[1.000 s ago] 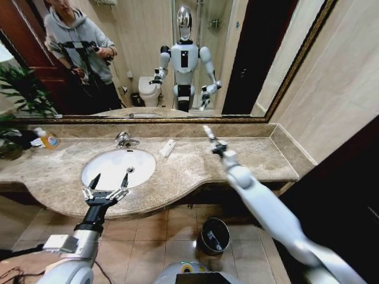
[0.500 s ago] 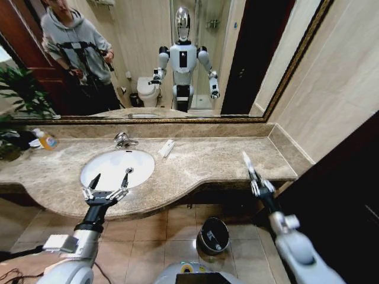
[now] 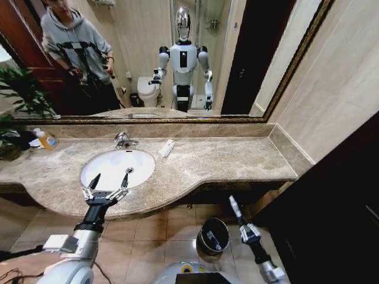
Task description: Pick up the trash from the sink and place it in the trash bin.
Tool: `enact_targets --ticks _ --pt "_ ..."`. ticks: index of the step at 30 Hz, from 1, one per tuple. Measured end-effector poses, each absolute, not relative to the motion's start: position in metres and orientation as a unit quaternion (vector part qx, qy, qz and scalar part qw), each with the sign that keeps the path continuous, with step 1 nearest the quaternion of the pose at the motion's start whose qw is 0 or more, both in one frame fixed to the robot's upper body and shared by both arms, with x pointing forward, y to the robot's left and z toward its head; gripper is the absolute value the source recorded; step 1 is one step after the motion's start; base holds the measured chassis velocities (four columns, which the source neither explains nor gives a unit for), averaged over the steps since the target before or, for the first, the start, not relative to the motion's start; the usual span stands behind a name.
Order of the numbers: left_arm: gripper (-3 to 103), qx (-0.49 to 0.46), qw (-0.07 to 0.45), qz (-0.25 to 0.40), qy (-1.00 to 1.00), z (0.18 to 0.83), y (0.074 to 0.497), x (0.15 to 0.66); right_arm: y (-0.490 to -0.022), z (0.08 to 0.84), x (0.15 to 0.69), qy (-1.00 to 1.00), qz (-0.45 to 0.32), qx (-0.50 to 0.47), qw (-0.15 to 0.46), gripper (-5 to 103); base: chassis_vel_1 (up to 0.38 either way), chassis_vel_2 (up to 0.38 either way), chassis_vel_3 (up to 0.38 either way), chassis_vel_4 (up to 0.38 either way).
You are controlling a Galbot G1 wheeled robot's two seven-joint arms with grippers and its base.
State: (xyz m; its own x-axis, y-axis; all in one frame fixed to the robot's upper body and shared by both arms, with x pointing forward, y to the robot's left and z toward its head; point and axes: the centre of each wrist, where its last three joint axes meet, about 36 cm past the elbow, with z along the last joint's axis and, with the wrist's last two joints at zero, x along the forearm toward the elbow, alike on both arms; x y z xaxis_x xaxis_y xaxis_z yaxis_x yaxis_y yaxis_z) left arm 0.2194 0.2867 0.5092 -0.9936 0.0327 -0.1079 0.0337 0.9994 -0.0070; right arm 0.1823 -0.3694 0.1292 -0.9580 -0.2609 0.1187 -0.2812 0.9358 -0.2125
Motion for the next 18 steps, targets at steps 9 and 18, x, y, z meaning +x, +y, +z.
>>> enact_targets --ticks 9,18 --pt "100 0.016 0.054 -0.004 0.998 0.509 0.287 0.219 -0.388 0.098 0.186 -0.924 0.144 0.164 0.314 18 0.0 0.0 0.0 0.0" --pt "100 0.016 0.054 -0.004 0.998 0.509 0.287 0.219 -0.345 0.082 0.216 -0.897 0.155 0.203 0.36 18 0.0 0.0 0.0 0.0"
